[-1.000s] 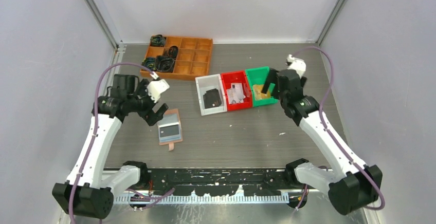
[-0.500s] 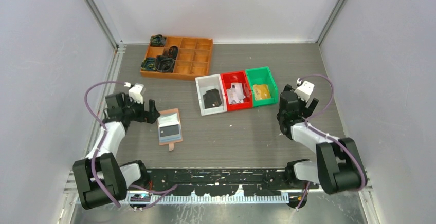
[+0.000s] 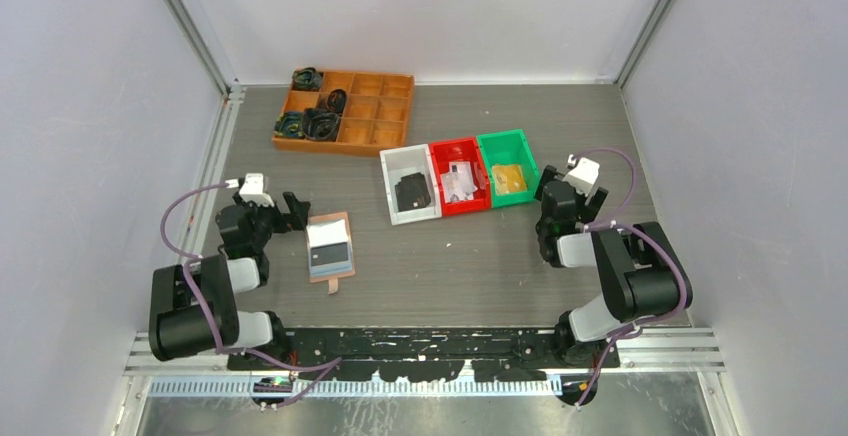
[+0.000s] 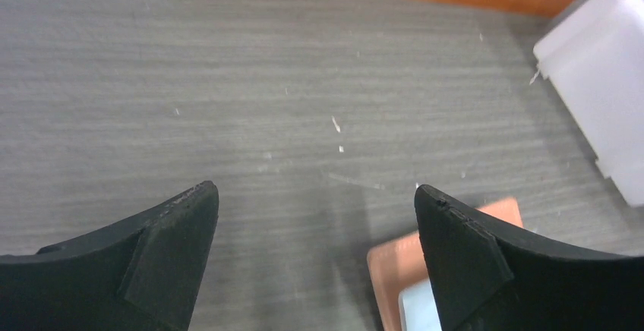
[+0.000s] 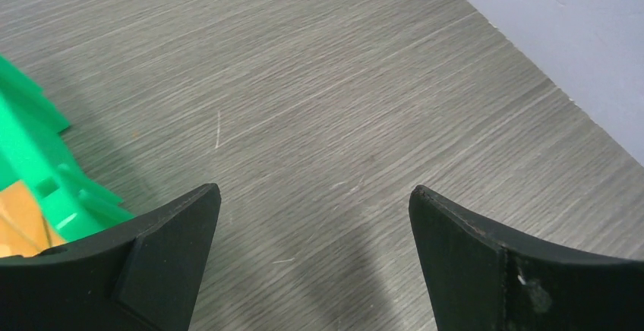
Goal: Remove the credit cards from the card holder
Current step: Reset both arms
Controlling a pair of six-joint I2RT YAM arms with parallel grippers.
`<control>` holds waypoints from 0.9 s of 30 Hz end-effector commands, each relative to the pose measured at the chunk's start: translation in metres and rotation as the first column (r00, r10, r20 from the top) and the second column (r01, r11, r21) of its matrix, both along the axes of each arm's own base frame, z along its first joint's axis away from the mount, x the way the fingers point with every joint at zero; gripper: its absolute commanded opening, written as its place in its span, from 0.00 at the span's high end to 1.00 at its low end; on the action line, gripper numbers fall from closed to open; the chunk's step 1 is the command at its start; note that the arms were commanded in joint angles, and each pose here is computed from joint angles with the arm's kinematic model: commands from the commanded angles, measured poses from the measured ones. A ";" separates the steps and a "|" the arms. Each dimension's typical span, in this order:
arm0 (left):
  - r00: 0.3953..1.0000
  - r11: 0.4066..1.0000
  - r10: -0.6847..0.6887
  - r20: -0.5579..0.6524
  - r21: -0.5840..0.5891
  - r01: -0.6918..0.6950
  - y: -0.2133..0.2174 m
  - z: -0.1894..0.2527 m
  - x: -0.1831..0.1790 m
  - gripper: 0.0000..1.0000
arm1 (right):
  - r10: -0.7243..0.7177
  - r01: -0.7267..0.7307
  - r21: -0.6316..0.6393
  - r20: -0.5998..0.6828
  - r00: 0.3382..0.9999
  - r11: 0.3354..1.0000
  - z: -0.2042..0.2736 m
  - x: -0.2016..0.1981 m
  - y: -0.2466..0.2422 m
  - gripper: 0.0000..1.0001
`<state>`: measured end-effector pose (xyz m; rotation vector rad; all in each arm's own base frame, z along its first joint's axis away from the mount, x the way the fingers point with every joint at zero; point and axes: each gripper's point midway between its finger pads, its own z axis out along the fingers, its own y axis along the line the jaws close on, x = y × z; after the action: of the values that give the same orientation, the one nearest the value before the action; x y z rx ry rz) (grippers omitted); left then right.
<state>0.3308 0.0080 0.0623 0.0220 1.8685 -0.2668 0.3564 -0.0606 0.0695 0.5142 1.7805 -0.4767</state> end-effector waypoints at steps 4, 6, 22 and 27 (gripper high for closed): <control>0.965 0.999 0.042 0.257 0.023 -0.050 -0.005 0.028 0.038 0.00 | 0.179 -0.180 -0.009 0.172 0.969 0.984 0.013 0.010 0.022 0.01; 0.977 0.998 0.053 0.205 0.029 -0.060 -0.005 0.023 0.044 0.00 | 0.174 -0.176 -0.001 0.139 0.975 0.984 0.010 0.012 0.020 0.01; 0.993 0.985 0.091 0.071 0.142 -0.101 -0.013 0.010 0.064 0.00 | 0.141 -0.151 0.095 0.112 0.984 0.984 0.004 0.022 0.002 0.01; 0.994 0.985 0.089 0.070 0.142 -0.099 -0.014 0.010 0.064 0.00 | 0.140 -0.151 0.094 0.112 0.984 0.984 0.004 0.022 0.001 0.01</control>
<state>0.3874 -0.0104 0.0547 0.0325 1.8763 -0.1023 0.3697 -0.0604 0.0522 0.4540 1.8067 -0.2837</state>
